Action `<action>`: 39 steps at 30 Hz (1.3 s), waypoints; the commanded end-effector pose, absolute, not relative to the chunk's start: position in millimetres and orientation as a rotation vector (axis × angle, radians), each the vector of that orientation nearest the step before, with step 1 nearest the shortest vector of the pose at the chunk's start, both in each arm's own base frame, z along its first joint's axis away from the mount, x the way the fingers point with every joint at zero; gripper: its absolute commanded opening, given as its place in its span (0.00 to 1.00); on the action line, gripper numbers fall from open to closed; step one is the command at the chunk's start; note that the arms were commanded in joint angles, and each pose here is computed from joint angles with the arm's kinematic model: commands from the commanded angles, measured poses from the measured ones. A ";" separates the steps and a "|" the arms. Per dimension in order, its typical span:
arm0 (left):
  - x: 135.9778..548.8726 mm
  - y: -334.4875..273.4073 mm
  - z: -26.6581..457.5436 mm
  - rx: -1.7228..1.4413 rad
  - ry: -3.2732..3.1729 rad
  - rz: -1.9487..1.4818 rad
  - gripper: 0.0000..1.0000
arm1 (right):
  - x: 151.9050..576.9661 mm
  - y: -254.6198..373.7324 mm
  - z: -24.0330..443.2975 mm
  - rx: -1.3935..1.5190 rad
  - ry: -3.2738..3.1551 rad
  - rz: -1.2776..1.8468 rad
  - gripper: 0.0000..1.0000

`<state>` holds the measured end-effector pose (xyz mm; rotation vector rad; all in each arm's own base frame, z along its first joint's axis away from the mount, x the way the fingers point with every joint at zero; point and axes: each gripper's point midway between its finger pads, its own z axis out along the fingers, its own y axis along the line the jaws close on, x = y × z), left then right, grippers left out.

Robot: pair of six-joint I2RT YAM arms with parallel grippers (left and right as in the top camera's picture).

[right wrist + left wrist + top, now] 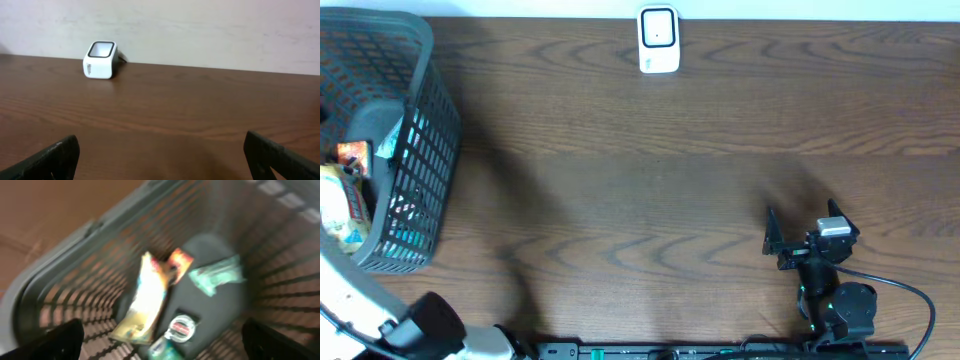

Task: Scan the item barcode
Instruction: 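Reach the left gripper into the basket and grasp the yellow snack bag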

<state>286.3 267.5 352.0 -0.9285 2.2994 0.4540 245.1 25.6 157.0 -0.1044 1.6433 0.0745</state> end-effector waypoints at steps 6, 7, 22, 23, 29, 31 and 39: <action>249.3 293.1 250.6 -1.153 2.602 0.330 1.00 | 245.2 22.8 156.2 -0.106 1.644 0.053 0.99; 248.9 292.6 241.7 -1.150 2.632 0.319 1.00 | 245.2 22.8 156.2 -0.106 1.644 0.053 0.99; 261.5 311.7 122.3 -1.093 2.712 0.344 0.99 | 245.2 22.8 156.2 -0.106 1.644 0.053 0.99; 263.7 313.8 115.7 -1.089 2.700 0.349 0.99 | 245.2 22.8 156.2 -0.106 1.644 0.053 0.99; 271.1 315.3 86.2 -1.077 2.681 0.323 0.99 | 245.2 22.8 156.2 -0.106 1.644 0.053 0.99; 272.7 314.0 75.3 -1.079 2.695 0.296 0.98 | 245.2 22.8 156.2 -0.106 1.644 0.053 0.99; 271.4 313.0 54.7 -1.094 2.742 0.271 0.08 | 245.2 22.8 156.2 -0.106 1.644 0.053 0.99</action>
